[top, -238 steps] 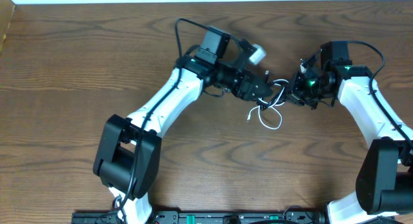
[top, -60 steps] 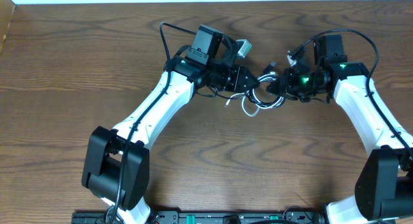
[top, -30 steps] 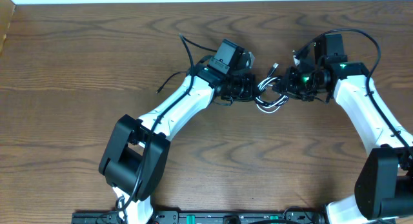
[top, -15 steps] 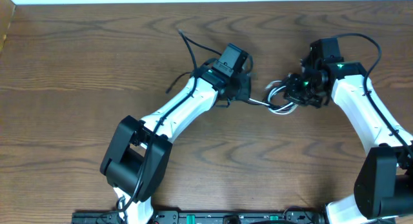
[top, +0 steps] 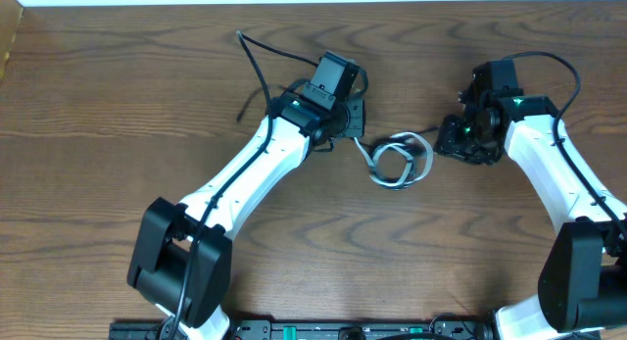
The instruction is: Untangle cables
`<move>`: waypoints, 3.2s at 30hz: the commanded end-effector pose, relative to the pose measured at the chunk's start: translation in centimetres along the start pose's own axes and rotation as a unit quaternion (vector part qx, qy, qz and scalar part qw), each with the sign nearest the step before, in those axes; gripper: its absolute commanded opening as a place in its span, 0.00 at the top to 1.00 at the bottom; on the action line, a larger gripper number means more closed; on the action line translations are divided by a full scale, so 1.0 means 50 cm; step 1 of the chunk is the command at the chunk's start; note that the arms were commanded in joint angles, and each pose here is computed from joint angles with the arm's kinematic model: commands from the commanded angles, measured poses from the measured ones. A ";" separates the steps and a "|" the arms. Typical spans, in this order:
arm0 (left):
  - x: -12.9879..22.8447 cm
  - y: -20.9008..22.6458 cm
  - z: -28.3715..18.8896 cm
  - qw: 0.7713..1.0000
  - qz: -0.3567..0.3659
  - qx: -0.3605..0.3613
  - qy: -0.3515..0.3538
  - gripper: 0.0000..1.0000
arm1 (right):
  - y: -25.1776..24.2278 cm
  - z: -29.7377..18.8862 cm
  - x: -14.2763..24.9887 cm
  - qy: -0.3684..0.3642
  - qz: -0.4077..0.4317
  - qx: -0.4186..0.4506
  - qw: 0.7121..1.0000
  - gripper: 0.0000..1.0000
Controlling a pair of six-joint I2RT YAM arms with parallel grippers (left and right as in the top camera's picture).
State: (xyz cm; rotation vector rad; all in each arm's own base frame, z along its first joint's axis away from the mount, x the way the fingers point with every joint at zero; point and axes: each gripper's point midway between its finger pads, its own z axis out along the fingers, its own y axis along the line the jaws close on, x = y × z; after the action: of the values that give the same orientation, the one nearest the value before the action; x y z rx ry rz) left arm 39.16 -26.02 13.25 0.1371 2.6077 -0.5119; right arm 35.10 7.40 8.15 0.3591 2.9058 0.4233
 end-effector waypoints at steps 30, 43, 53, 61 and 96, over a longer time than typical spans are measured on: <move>0.121 0.007 0.149 0.992 0.050 0.021 0.115 0.61 | -0.012 -0.013 -0.018 -0.005 0.045 -0.039 0.998 0.51; 0.143 0.015 0.217 0.988 0.095 0.024 0.120 0.62 | -0.015 -0.013 -0.019 -0.006 0.045 -0.036 0.998 0.48; 0.154 0.066 0.250 0.986 0.107 -0.040 0.118 0.79 | -0.009 -0.012 -0.015 -0.003 0.031 -0.038 0.999 0.46; 0.208 0.042 0.282 0.981 0.128 -0.037 0.143 0.59 | -0.007 -0.011 -0.015 -0.004 0.022 -0.038 0.999 0.42; -0.024 -0.053 -0.085 0.985 -0.012 0.169 0.042 0.93 | 0.220 -0.190 0.024 -0.075 -0.161 -0.263 0.948 0.35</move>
State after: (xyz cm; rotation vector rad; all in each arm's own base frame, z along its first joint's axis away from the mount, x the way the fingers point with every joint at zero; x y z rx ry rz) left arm 36.98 -27.76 18.44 0.4010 2.5398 -0.9525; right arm 34.85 14.97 19.00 -0.1640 2.5247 0.9811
